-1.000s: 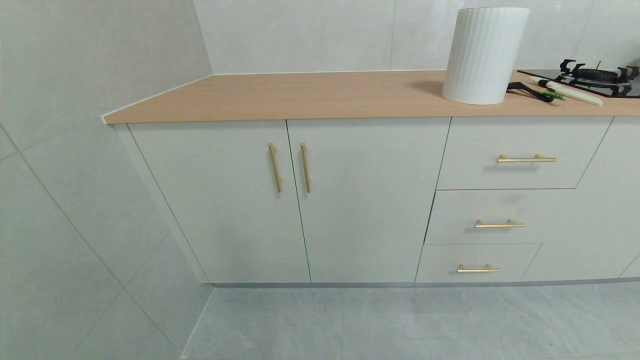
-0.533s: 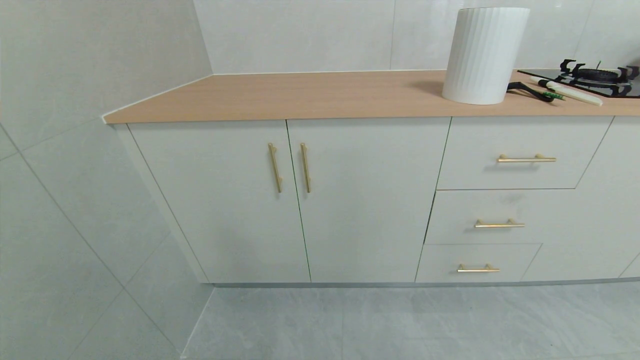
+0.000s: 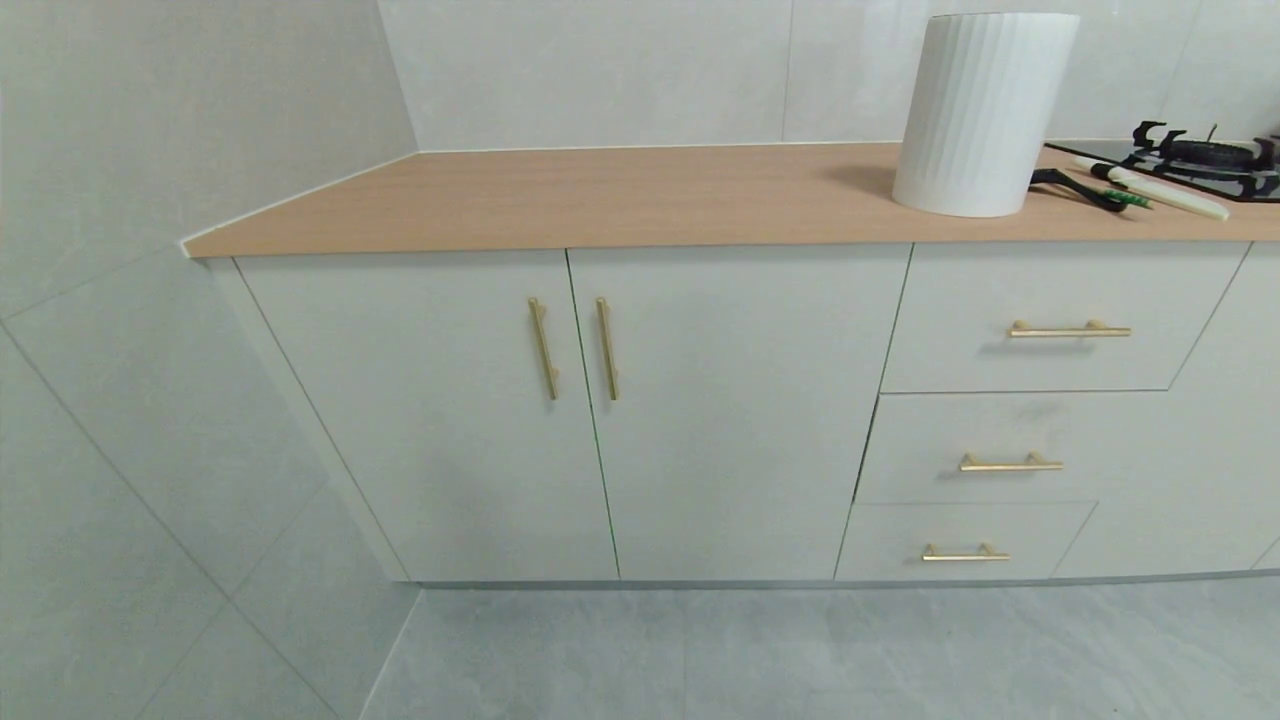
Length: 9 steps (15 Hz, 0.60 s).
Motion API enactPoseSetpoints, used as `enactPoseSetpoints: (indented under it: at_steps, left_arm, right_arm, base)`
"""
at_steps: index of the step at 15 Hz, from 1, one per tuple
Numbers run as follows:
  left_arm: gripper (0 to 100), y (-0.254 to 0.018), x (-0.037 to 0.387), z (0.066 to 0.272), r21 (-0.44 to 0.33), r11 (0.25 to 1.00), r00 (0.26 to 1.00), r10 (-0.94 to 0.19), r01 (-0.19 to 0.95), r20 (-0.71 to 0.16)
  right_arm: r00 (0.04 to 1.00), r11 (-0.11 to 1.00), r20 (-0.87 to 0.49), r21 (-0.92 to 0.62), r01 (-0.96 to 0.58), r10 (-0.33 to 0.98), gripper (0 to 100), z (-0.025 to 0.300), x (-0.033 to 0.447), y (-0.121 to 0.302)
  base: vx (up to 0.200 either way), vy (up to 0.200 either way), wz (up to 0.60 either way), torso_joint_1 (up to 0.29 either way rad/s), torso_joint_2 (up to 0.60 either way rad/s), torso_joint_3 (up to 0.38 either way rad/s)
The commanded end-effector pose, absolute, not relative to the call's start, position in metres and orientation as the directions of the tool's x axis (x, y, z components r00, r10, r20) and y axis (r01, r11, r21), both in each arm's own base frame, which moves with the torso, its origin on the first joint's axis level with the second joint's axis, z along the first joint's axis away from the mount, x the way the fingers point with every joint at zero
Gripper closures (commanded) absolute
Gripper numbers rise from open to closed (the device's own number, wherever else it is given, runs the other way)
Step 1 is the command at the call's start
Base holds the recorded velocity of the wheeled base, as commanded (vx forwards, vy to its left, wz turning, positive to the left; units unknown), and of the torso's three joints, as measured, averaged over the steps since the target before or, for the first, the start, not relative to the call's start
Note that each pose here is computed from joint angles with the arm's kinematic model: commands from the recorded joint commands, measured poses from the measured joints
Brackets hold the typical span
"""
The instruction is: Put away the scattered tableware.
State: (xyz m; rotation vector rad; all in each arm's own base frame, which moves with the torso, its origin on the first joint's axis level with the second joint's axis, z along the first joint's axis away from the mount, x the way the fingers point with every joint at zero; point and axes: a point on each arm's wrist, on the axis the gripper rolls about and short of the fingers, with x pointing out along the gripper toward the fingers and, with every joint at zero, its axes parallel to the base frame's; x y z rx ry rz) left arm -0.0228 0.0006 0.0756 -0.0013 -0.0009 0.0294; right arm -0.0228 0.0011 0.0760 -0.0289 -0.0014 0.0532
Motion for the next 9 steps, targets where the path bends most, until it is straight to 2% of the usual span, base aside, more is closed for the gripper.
enactPoseSetpoints:
  at_steps: [1, 3, 9]
  left_arm:
    - [0, 0.0006, -0.0227, 0.0757, -0.002, 1.0, 1.0, 0.031, -0.031, 0.0]
    - [0, 0.0006, -0.0227, 0.0757, -0.002, 1.0, 1.0, 0.031, -0.031, 0.0]
    - [0, 0.0006, -0.0227, 0.0757, 0.0, 1.0, 1.0, 0.031, -0.031, 0.0]
  right_arm:
    - [0.999, 0.998, 0.0, -0.029, -0.054, 0.054, 0, 0.0759, -0.0228, 0.0011]
    - [0.999, 0.998, 0.0, -0.029, -0.054, 0.054, 0, 0.0757, -0.0227, 0.0011]
    - [0.999, 0.998, -0.002, -0.029, -0.054, 0.054, 0, 0.0755, -0.0227, 0.0011]
  base:
    - [0.2, 0.0, 0.0, 0.002, 0.01, 0.002]
    - [0.2, 0.0, 0.0, 0.007, 0.0, 0.007]
    - [0.0, 0.0, 0.0, 0.0, 0.0, 0.0]
